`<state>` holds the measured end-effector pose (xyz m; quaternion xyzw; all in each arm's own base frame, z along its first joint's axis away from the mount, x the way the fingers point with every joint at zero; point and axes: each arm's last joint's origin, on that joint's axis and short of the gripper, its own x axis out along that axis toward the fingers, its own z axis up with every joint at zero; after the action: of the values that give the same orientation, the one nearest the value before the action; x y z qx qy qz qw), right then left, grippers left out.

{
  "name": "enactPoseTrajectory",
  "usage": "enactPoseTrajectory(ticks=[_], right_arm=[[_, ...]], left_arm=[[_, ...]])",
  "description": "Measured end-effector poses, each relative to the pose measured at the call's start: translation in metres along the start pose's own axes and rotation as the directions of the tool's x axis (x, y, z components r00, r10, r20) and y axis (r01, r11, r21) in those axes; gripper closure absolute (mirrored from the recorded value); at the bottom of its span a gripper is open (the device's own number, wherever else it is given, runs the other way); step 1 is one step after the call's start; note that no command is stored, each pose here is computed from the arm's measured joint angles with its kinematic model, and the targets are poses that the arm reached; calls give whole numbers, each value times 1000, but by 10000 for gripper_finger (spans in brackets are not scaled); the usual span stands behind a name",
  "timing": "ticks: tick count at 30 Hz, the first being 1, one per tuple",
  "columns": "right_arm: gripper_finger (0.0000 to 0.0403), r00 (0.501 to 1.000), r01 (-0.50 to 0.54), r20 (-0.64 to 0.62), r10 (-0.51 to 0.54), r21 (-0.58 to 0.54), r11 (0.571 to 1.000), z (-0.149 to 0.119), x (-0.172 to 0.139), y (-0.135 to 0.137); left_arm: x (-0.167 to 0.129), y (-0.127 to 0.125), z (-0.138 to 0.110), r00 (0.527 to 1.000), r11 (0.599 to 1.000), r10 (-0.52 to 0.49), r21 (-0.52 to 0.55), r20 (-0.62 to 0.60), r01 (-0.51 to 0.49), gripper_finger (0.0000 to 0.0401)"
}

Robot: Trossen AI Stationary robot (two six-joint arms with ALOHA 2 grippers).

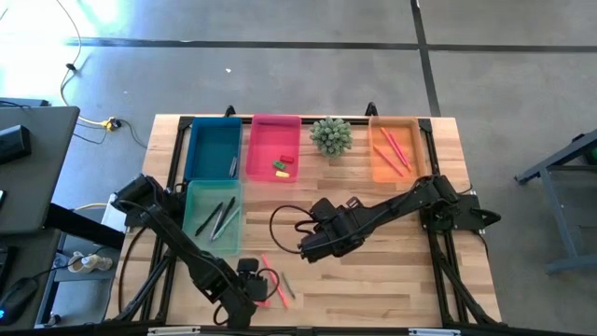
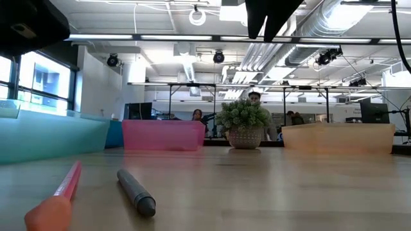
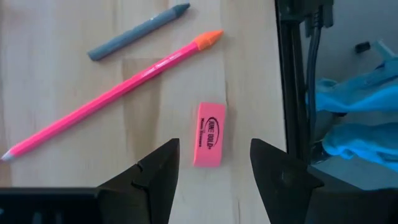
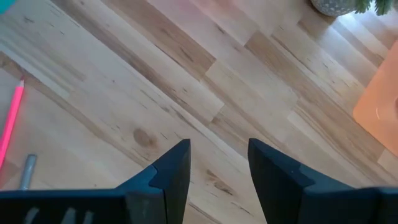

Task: Sort crayons/erasers/pens/pencils in bins
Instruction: Put the pink eraser into the pink bin

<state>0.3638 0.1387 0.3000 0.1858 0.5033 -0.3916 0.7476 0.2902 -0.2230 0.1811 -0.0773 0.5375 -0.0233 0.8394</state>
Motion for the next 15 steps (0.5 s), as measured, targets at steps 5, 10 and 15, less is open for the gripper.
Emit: enactPoseTrajectory(ticks=[5, 10, 15], right_arm=[[249, 1000, -2, 1, 2, 1, 1000, 0, 0, 0], [249, 1000, -5, 2, 5, 5, 1000, 0, 0, 1], [249, 1000, -5, 6, 5, 6, 1000, 0, 0, 1]], left_arm=[[10, 0, -1, 1000, 999, 8, 41, -9, -8, 217], [18, 0, -2, 1000, 999, 14, 41, -19, -13, 217], [28, 0, -4, 999, 999, 17, 43, -38, -15, 217]])
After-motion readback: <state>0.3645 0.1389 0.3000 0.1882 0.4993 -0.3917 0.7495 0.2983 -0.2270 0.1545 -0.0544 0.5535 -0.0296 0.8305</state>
